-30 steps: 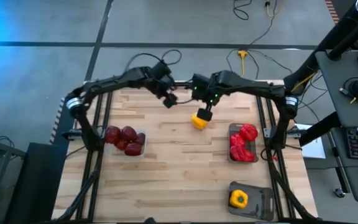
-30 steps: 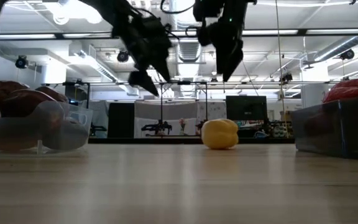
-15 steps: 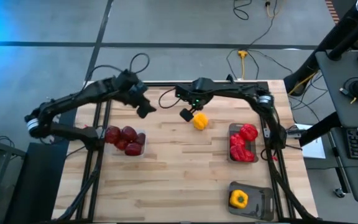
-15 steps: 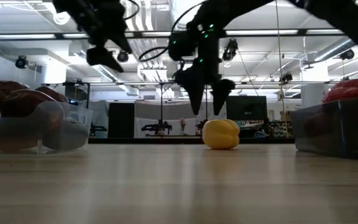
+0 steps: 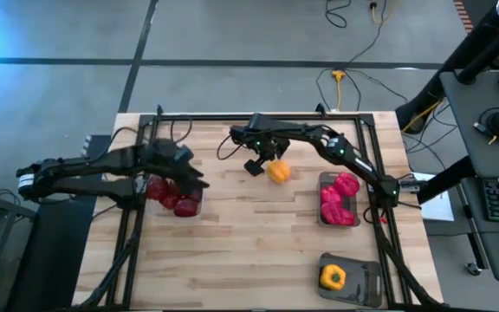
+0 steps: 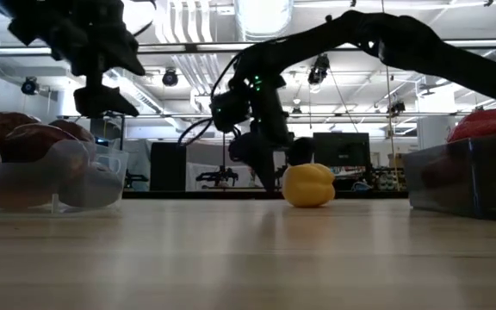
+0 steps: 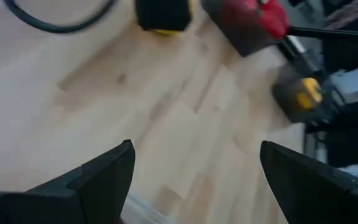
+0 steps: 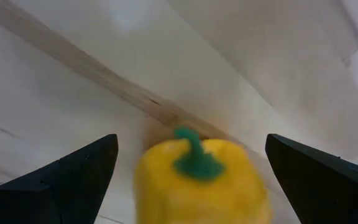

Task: Sort produce into baskets
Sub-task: Put the yellow bell pepper in the bottom black bin

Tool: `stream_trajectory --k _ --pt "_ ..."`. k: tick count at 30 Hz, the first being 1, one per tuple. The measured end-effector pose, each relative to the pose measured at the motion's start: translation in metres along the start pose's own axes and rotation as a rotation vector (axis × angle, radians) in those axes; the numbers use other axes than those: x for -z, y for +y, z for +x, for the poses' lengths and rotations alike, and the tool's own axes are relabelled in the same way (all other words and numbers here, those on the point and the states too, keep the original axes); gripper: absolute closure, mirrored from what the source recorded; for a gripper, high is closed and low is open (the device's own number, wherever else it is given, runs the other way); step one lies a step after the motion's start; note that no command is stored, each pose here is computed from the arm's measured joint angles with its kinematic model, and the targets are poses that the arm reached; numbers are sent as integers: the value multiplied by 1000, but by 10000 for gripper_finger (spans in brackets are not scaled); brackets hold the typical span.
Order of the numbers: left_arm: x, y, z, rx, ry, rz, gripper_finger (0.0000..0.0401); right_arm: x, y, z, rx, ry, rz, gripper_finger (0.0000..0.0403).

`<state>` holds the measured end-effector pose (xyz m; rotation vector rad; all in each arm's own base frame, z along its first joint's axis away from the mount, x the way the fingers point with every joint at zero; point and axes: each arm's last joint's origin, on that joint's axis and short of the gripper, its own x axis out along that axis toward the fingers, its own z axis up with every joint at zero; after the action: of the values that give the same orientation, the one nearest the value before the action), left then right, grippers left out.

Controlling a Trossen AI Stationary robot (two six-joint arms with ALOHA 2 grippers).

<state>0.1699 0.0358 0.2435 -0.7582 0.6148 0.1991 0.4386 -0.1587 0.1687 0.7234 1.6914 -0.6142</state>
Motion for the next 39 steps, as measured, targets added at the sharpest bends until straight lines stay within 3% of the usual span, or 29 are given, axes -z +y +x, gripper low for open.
stream_trajectory --k 4,10,15,30,39 --pt "15 -8 1 73 -14 12 74 -1 0 6 1 18 38 3" --pt "27 -21 -1 69 -44 40 74 -1 1 7 -19 35 49 3" --pt "31 -30 -2 68 -55 53 74 1 3 8 -17 38 -24 3" --pt "49 -44 -3 61 -60 21 74 10 7 1 26 9 -70 5" --pt "55 -49 -4 72 -56 -23 74 18 13 13 32 74 -108 73"
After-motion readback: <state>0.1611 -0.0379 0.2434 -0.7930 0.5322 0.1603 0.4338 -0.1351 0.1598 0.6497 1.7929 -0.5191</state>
